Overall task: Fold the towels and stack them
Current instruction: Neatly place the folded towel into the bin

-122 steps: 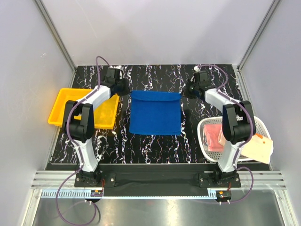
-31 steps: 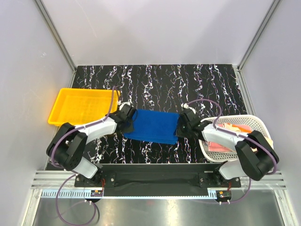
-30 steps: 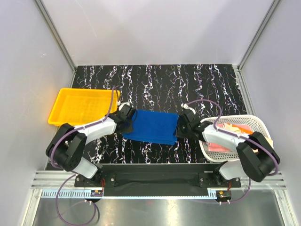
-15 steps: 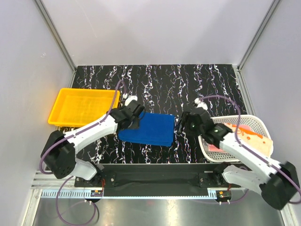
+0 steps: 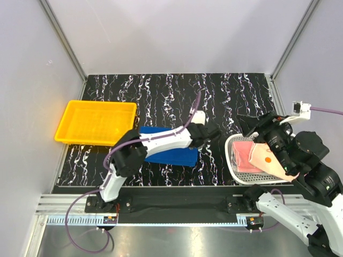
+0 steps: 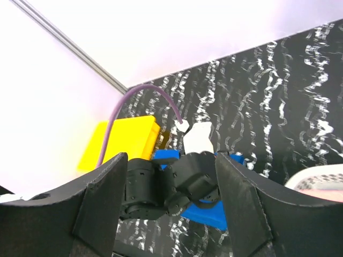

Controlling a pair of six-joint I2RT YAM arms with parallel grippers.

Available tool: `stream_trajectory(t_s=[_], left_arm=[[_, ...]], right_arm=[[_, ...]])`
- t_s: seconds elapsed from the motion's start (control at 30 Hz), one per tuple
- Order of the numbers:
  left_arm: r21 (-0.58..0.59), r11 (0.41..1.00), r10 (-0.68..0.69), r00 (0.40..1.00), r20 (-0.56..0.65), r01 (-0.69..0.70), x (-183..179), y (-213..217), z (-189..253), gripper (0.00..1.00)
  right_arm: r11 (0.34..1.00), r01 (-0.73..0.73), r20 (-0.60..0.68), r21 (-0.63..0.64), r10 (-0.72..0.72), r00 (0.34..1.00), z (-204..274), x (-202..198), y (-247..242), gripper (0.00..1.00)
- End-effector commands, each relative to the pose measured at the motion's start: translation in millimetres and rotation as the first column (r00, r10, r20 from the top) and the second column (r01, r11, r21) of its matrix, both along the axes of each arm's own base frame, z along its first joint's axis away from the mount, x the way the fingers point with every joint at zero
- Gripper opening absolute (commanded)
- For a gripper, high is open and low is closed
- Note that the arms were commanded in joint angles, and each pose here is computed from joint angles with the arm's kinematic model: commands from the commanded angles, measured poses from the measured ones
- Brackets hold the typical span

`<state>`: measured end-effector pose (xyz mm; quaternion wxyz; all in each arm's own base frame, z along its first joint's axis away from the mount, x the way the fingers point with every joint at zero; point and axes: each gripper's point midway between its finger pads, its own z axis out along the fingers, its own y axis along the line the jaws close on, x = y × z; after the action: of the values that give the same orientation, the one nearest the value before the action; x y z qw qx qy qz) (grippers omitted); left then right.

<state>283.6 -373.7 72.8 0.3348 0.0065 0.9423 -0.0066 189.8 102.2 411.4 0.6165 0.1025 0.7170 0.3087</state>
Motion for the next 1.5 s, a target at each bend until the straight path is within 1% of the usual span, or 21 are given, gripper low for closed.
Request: stream_trajectory(t_s=[0.0, 0.2, 0.37, 0.5, 0.57, 0.6, 0.7, 0.77, 0.8, 0.93, 1.03, 1.13, 1.17, 1.23, 1.27, 1.3, 1.33, 1.37, 1.4, 1.43, 1.47], left_arm=[[0.044, 0.994, 0.097, 0.993, 0.065, -0.100, 7.0, 7.6, 7.1, 0.66], [0.083, 0.993, 0.084, 0.996, 0.031, -0.087, 6.5, 2.6, -22.3, 0.66], [0.063, 0.996, 0.056, 0.998, 0.001, -0.056, -1.3, -5.1, -40.7, 0.67], [0.047, 0.998, 0.046, 0.999, 0.000, -0.046, -4.7, -7.5, -43.7, 0.70], [0.002, 0.999, 0.050, 0.999, 0.012, -0.050, -5.3, -10.5, -34.0, 0.70], [0.000, 0.999, 0.046, 0.999, 0.011, -0.046, -7.8, -6.4, -36.2, 0.70], [-0.029, 0.999, 0.016, 1.000, 0.027, -0.015, -4.7, -14.4, -22.5, 0.70], [0.033, 0.999, 0.027, 1.000, 0.010, -0.027, -5.3, -6.5, -28.4, 0.70], [0.045, 0.999, 0.023, 1.000, 0.004, -0.023, -6.2, -6.7, -31.3, 0.70], [0.045, 0.999, 0.014, 0.999, -0.028, -0.012, -11.4, -7.6, -42.7, 0.67], [0.074, 0.997, 0.013, 0.998, -0.059, -0.009, -17.4, -2.8, -54.5, 0.65], [0.077, 0.997, 0.009, 0.996, -0.083, -0.003, -23.8, -0.7, -65.9, 0.60], [0.090, 0.996, 0.011, 0.996, -0.092, -0.003, -26.7, 4.3, -71.7, 0.55], [0.097, 0.995, 0.010, 0.995, -0.103, 0.000, -29.2, 6.4, -78.2, 0.50], [0.106, 0.994, 0.012, 0.994, -0.110, 0.000, -31.1, 9.5, -82.8, 0.43], [0.107, 0.994, 0.011, 0.993, -0.117, 0.002, -32.9, 10.9, -85.8, 0.39], [0.095, 0.995, 0.003, 0.992, -0.123, 0.008, -32.8, 9.3, -88.9, 0.32], [0.089, 0.996, 0.000, 0.990, -0.141, 0.013, -36.8, 11.1, -93.6, 0.22], [0.064, 0.998, -0.007, 0.990, -0.141, 0.016, -35.3, 6.7, -95.0, 0.04], [0.044, 0.999, -0.015, 0.990, -0.141, 0.022, -34.9, 3.6, -91.1, 0.00], [0.022, 0.999, -0.029, 0.988, -0.154, 0.032, -37.4, -0.4, -89.2, 0.00]], right_arm=[[0.995, 0.016, -0.041, -0.095, -0.020, 0.999, -16.0, -5.7, -10.9, 0.73], [0.995, -0.009, -0.043, -0.095, 0.005, 0.999, -21.3, -12.1, -10.5, 0.74], [0.995, -0.001, -0.024, -0.096, -0.001, 1.000, -16.2, -16.1, -15.8, 0.75], [0.996, 0.001, -0.010, -0.092, -0.002, 1.000, -10.6, -18.9, -18.6, 0.75], [0.996, -0.002, -0.009, -0.091, 0.001, 1.000, -10.6, -20.4, -19.0, 0.75], [0.996, -0.003, -0.003, -0.088, 0.002, 1.000, -9.2, -21.4, -19.5, 0.75], [0.995, -0.008, -0.013, -0.095, 0.007, 1.000, -12.0, -20.8, -18.1, 0.75], [0.996, -0.011, -0.013, -0.091, 0.010, 1.000, -12.4, -20.7, -17.2, 0.75], [0.996, -0.009, -0.008, -0.090, 0.008, 1.000, -11.9, -21.3, -18.1, 0.76], [0.996, -0.014, -0.007, -0.090, 0.013, 1.000, -10.6, -22.6, -18.1, 0.76], [0.996, -0.014, -0.006, -0.093, 0.013, 1.000, -8.9, -23.5, -18.9, 0.76], [0.995, -0.016, -0.008, -0.096, 0.015, 1.000, -9.5, -24.0, -19.0, 0.77], [0.995, -0.019, -0.008, -0.097, 0.018, 1.000, -9.4, -23.8, -18.3, 0.77], [0.995, -0.023, -0.010, -0.095, 0.022, 1.000, -9.8, -23.6, -17.0, 0.77], [0.995, -0.026, -0.010, -0.095, 0.026, 1.000, -10.0, -23.6, -16.3, 0.77], [0.995, -0.029, -0.011, -0.095, 0.029, 1.000, -10.3, -23.6, -15.6, 0.77], [0.995, -0.028, -0.012, -0.096, 0.027, 1.000, -10.7, -22.8, -15.4, 0.77], [0.995, -0.033, -0.010, -0.096, 0.032, 0.999, -10.4, -23.1, -14.7, 0.77], [0.995, -0.034, -0.009, -0.095, 0.033, 0.999, -9.8, -23.4, -14.6, 0.77], [0.995, -0.033, -0.011, -0.098, 0.032, 0.999, -10.0, -22.4, -14.2, 0.77], [0.995, -0.036, -0.007, -0.097, 0.035, 0.999, -7.9, -23.0, -14.0, 0.77]])
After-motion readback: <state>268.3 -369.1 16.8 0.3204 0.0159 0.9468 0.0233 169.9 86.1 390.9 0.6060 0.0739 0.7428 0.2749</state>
